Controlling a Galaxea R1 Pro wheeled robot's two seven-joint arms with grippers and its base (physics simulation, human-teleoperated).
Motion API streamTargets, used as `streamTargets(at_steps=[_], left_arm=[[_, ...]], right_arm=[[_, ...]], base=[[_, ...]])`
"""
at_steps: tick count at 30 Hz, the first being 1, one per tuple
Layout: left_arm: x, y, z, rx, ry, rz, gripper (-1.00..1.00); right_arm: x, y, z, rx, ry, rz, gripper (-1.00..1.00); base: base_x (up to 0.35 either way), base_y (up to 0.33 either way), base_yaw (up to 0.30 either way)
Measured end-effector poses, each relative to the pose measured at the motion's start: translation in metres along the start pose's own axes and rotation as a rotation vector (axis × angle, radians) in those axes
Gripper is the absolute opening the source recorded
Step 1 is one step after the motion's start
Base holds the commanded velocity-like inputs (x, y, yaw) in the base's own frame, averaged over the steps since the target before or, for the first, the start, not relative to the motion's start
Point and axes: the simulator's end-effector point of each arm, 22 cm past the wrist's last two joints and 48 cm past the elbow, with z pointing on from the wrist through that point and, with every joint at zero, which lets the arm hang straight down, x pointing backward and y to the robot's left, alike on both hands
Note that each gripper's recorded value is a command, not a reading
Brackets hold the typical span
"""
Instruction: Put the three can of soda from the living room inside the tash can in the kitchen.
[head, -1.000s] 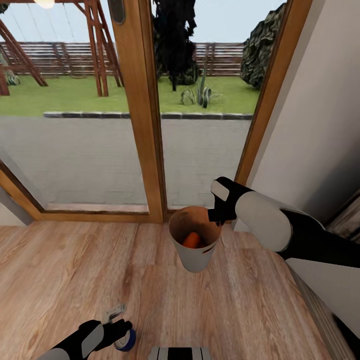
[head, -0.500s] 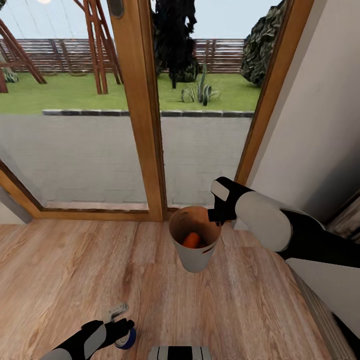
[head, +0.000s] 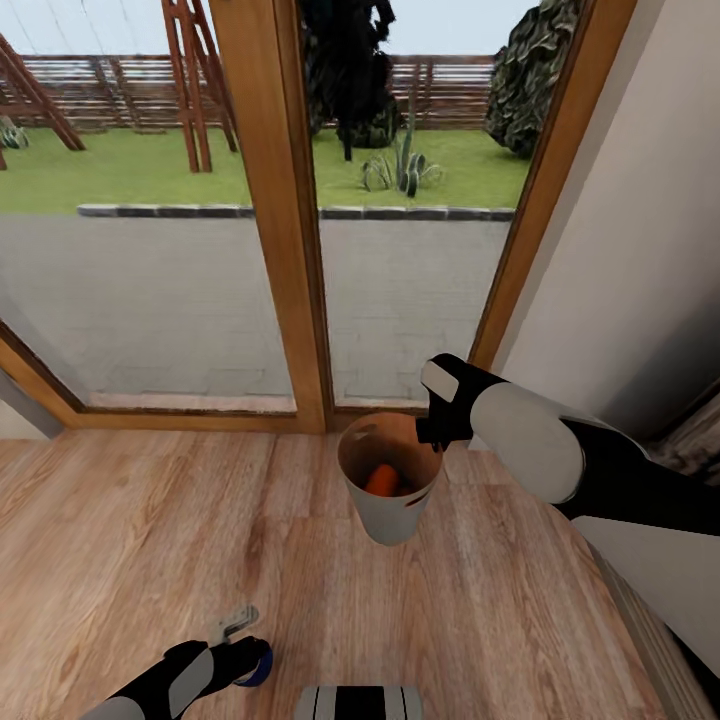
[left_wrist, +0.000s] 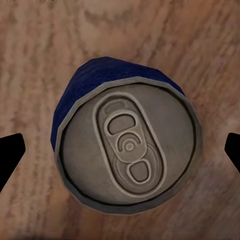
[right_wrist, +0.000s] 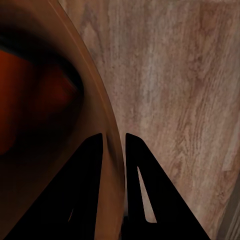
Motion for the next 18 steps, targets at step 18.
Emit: streamTargets(at_steps=[18], left_arm=[[-0.003,0.003,0.008,-0.008,-0.035,0.013,1.0]], right_arm=[[0.003,0.002,0.017,0.0,0.026,-0.004,-1.0]], base=[[0.0,0.0,0.0]])
